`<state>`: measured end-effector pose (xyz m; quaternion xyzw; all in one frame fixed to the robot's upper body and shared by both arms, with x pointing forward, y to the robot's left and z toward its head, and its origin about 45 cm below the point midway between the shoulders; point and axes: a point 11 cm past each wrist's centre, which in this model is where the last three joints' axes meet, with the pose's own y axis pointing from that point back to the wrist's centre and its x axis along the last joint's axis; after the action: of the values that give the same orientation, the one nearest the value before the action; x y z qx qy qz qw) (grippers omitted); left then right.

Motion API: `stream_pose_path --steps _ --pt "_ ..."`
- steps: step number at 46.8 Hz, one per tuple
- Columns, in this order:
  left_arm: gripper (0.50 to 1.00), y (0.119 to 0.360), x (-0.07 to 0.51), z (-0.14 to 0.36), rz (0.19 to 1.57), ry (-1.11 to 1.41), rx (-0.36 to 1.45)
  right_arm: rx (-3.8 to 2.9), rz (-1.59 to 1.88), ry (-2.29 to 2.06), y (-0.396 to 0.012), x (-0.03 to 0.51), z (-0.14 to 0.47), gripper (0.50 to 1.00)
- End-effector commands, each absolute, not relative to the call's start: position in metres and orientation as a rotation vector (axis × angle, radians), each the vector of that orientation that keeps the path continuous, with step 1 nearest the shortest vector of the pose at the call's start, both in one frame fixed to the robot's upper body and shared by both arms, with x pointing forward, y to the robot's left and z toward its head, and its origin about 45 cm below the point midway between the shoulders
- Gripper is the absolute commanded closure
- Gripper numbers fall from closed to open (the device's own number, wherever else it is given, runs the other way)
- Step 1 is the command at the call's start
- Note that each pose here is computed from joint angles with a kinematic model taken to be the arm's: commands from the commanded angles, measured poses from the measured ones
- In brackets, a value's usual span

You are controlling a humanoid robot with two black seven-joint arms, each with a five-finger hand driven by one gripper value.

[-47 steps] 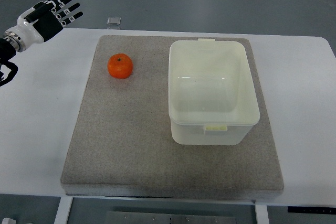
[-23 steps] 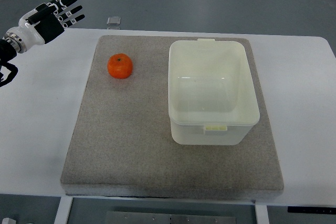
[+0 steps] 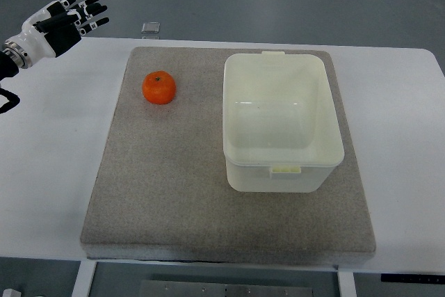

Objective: Put orange in box with left hand
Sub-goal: 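Reach the left hand down toward the orange on the mat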

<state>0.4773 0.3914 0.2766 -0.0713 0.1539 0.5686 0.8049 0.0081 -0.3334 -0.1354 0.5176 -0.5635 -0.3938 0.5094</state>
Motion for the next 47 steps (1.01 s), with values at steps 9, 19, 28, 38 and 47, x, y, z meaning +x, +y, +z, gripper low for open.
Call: stream_pose_path --steps 9,19,28,38,47 --pt "0.506 0.386 0.477 0.272 1.182 0.16 0.086 1.247 -0.949 -1.357 -0.333 0.008 -0.135 0.568" --pt "0.506 0.382 0.473 0.275 1.107 -0.008 0.269 1.247 -0.949 -1.357 -0.333 0.008 -0.135 0.568" --pt "0.506 0.371 0.473 0.268 1.051 -0.18 0.504 1.247 -0.949 -1.357 -0.333 0.008 -0.135 0.568" --pt "0.506 0.341 0.474 0.262 0.987 -0.363 0.648 1.247 -0.949 -1.357 -0.333 0.008 -0.135 0.568" --pt "0.506 0.329 0.476 0.26 0.857 -0.539 0.834 1.247 -0.949 -1.357 -0.333 0.008 -0.135 0.568"
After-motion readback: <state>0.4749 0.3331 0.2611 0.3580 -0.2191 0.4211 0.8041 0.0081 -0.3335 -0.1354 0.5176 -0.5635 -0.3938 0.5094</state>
